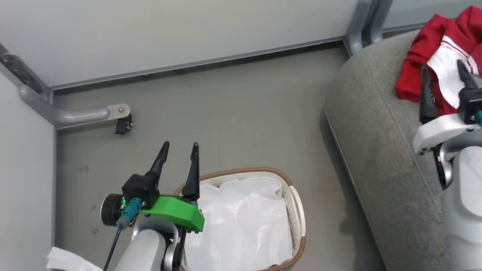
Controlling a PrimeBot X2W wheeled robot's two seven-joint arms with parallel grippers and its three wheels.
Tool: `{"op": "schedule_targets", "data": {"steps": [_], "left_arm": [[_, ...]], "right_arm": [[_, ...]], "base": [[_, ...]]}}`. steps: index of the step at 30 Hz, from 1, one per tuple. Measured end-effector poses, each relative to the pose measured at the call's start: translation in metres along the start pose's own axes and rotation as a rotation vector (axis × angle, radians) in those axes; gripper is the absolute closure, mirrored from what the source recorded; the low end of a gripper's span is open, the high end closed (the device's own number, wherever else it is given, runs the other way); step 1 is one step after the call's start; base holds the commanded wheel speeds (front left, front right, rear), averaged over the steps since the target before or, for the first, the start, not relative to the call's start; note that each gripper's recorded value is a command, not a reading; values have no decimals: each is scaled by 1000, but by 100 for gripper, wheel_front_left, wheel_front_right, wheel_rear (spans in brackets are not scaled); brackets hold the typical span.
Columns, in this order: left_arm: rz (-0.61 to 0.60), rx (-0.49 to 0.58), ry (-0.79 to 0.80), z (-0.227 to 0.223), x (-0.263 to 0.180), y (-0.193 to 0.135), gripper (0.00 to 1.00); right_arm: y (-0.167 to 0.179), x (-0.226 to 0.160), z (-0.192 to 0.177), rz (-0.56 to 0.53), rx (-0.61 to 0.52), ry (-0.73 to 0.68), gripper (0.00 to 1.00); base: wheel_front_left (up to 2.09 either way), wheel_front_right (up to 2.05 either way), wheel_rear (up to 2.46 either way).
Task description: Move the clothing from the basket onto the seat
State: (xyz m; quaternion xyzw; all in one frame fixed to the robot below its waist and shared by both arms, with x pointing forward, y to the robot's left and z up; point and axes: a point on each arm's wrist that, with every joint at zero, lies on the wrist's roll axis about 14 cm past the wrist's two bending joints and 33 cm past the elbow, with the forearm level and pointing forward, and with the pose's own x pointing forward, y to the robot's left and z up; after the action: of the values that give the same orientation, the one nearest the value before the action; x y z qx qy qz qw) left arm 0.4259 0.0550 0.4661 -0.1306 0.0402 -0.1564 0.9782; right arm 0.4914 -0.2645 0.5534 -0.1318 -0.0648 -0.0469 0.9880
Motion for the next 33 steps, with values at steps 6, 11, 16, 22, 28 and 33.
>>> {"op": "schedule_targets", "data": {"steps": [6, 11, 16, 22, 28, 33], "left_arm": [[195, -1, -41, 14, -44, 53, 0], [276, -7, -62, 18, -75, 72, 0], [313, -14, -82, 22, -97, 78, 0], [323, -35, -88, 20, -111, 76, 0], [318, -40, -84, 18, -115, 73, 0], [308, -38, -71, 14, -115, 71, 0]], "right_arm": [[53, -16, 11, 70, 149, -24, 0], [80, -34, 17, 127, 238, -32, 0], [103, -61, 11, 190, 325, -3, 0], [109, -91, -5, 205, 358, 50, 0], [111, -111, -11, 216, 375, 72, 0], [111, -118, -14, 214, 383, 82, 0]], "base": [[0, 0, 0], [0, 0, 0], [0, 0, 0], [0, 0, 0], [0, 0, 0], [0, 0, 0]]}}
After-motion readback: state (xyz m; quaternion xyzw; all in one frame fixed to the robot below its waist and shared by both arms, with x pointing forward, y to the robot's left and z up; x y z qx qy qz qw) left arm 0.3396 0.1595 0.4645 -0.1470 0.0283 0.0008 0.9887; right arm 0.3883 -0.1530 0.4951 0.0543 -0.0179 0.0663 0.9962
